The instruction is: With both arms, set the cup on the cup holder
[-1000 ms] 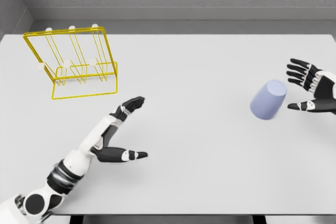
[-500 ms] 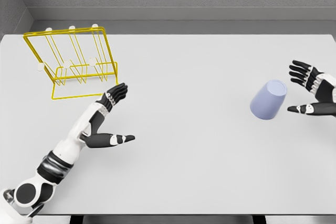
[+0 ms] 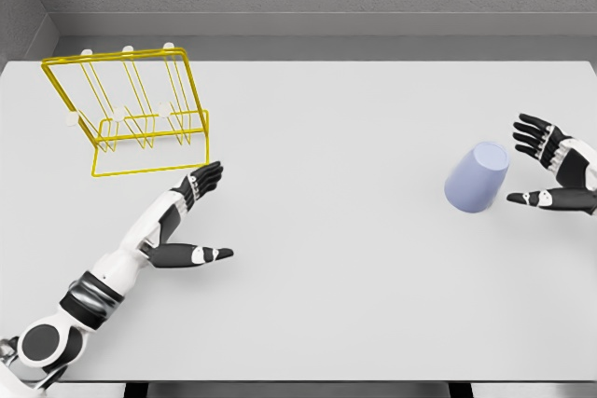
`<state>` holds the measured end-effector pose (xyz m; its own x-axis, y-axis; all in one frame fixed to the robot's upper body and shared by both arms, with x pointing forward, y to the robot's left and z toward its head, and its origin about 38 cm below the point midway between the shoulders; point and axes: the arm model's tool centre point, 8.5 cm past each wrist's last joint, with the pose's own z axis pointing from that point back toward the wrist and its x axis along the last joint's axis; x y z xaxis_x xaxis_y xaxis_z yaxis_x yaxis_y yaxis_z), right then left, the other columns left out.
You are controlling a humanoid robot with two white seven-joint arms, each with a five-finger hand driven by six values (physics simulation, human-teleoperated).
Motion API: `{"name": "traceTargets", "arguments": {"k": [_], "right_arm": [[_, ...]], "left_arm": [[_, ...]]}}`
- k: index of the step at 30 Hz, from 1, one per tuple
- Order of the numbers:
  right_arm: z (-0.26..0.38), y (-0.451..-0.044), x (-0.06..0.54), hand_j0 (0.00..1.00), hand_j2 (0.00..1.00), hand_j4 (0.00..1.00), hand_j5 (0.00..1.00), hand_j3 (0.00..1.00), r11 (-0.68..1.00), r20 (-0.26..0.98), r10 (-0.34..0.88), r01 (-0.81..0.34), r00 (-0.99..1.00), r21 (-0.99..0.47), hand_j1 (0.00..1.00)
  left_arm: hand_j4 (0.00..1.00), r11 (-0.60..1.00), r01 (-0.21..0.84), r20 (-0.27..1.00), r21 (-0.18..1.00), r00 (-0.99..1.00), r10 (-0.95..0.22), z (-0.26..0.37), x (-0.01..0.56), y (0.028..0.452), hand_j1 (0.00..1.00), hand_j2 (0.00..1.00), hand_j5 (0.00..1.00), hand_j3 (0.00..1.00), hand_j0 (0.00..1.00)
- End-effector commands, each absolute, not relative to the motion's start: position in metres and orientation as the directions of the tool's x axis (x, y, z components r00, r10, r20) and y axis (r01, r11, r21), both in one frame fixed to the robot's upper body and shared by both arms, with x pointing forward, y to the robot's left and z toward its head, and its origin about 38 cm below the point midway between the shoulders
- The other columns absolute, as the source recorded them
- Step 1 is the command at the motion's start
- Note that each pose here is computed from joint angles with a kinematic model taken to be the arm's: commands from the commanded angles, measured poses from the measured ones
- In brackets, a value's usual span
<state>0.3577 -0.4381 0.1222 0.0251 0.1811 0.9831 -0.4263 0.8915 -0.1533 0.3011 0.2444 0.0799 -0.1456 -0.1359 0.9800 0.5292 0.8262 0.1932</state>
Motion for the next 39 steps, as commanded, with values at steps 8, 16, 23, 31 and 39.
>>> {"name": "traceTargets", "arguments": {"k": [8, 16, 23, 31, 39], "right_arm": [[0.107, -0.428, 0.357, 1.0, 1.0, 1.0, 1.0, 1.0, 0.89, 0.982, 0.187, -0.426, 0.019, -0.162, 1.0], [0.107, -0.425, 0.36, 1.0, 1.0, 1.0, 1.0, 1.0, 0.889, 0.982, 0.187, -0.427, 0.014, -0.163, 1.0], [0.104, -0.42, 0.36, 1.0, 1.0, 1.0, 1.0, 1.0, 0.885, 0.982, 0.186, -0.438, 0.017, -0.16, 1.0], [0.098, -0.412, 0.361, 1.0, 1.0, 1.0, 1.0, 1.0, 0.879, 0.98, 0.198, -0.446, 0.023, -0.167, 1.0], [0.097, -0.399, 0.364, 1.0, 1.0, 1.0, 1.0, 1.0, 0.869, 0.982, 0.188, -0.468, 0.014, -0.16, 1.0]], "left_arm": [[1.0, 0.799, 0.566, 0.979, 0.201, -0.099, -0.177, 0.081, 0.305, 0.244, 1.0, 1.0, 1.0, 1.0, 1.0], [1.0, 0.791, 0.578, 0.979, 0.203, -0.104, -0.175, 0.082, 0.305, 0.247, 1.0, 1.0, 1.0, 1.0, 1.0], [1.0, 0.819, 0.543, 0.983, 0.184, -0.093, -0.159, 0.081, 0.303, 0.256, 1.0, 1.0, 1.0, 1.0, 1.0], [1.0, 0.829, 0.534, 0.986, 0.168, -0.101, -0.134, 0.083, 0.305, 0.252, 1.0, 1.0, 1.0, 1.0, 1.0], [1.0, 0.836, 0.525, 0.987, 0.16, -0.106, -0.123, 0.082, 0.3, 0.255, 1.0, 1.0, 1.0, 1.0, 1.0]]}}
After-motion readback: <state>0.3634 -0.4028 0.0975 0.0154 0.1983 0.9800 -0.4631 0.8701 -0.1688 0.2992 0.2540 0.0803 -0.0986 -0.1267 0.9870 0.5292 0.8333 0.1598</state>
